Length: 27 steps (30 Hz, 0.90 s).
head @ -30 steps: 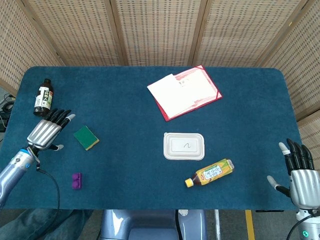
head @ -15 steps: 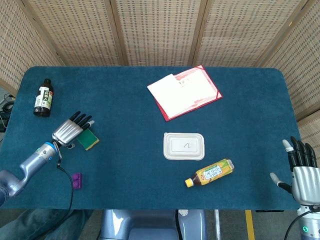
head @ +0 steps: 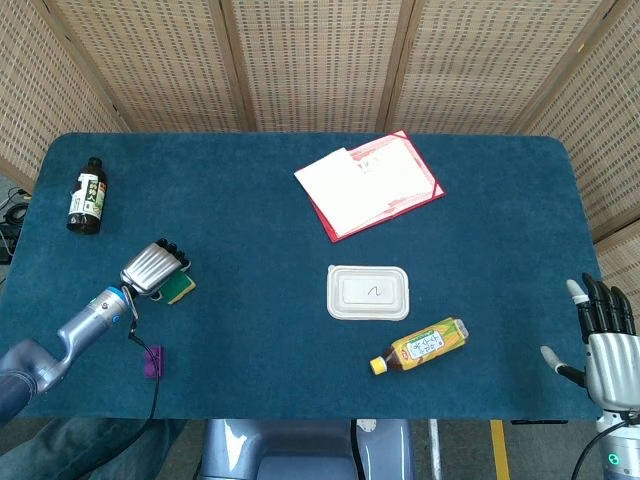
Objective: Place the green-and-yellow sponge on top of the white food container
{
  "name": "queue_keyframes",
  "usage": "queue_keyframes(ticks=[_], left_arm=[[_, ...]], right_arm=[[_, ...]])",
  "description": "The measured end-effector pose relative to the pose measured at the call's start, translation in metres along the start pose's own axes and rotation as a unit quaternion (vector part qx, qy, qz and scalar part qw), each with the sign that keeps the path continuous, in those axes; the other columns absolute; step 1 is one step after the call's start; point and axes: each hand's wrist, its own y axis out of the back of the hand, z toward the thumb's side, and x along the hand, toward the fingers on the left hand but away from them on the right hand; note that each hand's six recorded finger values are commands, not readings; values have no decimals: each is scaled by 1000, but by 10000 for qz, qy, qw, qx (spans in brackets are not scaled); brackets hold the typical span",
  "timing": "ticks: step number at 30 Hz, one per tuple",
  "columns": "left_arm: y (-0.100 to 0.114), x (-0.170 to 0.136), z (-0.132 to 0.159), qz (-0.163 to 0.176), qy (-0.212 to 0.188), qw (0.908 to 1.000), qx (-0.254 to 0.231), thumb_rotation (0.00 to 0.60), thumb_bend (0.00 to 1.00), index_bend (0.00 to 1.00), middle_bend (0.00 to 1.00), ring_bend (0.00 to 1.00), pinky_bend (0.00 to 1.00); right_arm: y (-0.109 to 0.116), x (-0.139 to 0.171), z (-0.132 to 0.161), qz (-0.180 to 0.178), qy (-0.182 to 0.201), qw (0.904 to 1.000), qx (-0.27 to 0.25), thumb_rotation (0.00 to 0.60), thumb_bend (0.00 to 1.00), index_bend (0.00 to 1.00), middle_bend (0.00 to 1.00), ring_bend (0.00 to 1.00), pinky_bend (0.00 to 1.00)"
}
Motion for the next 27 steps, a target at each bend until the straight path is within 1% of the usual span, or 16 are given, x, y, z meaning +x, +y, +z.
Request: queue_keyframes(ticks=[4, 7, 11, 17, 20, 22, 27], left_arm=[[7, -1, 1, 93, 5, 9999, -140, 600, 188, 485, 433, 328, 307], [16, -2, 2, 194, 38, 9993, -315, 600, 185, 476, 424, 320, 295], [32, -2, 7, 330, 91, 9973, -655, 600, 183, 460, 409, 307, 263], [67, 8, 25, 465, 203, 9914, -1204, 600, 183, 458, 409, 305, 237], [80, 19, 30, 342, 400, 9886, -1409, 600, 183, 455, 408, 298, 223], [86, 24, 32, 247, 511, 9872, -1489, 600, 184, 451, 406, 291, 214], [100, 42, 47, -22, 768, 9846, -1570, 600, 184, 427, 385, 255, 145]], right_arm=[[1, 0, 0, 7, -4, 10000, -18, 600, 0, 54, 0, 0, 0], [1, 1, 0, 13, 2, 10000, -35, 600, 0, 55, 0, 0, 0], [2, 1, 1, 16, 19, 10000, -57, 600, 0, 55, 0, 0, 0], [3, 2, 1, 47, 40, 9999, -97, 600, 0, 54, 0, 0, 0], [3, 2, 1, 66, 46, 9999, -129, 600, 0, 55, 0, 0, 0], [4, 2, 0, 76, 42, 9999, -146, 600, 0, 55, 0, 0, 0], [5, 0, -2, 102, 7, 9997, -228, 600, 0, 55, 0, 0, 0]])
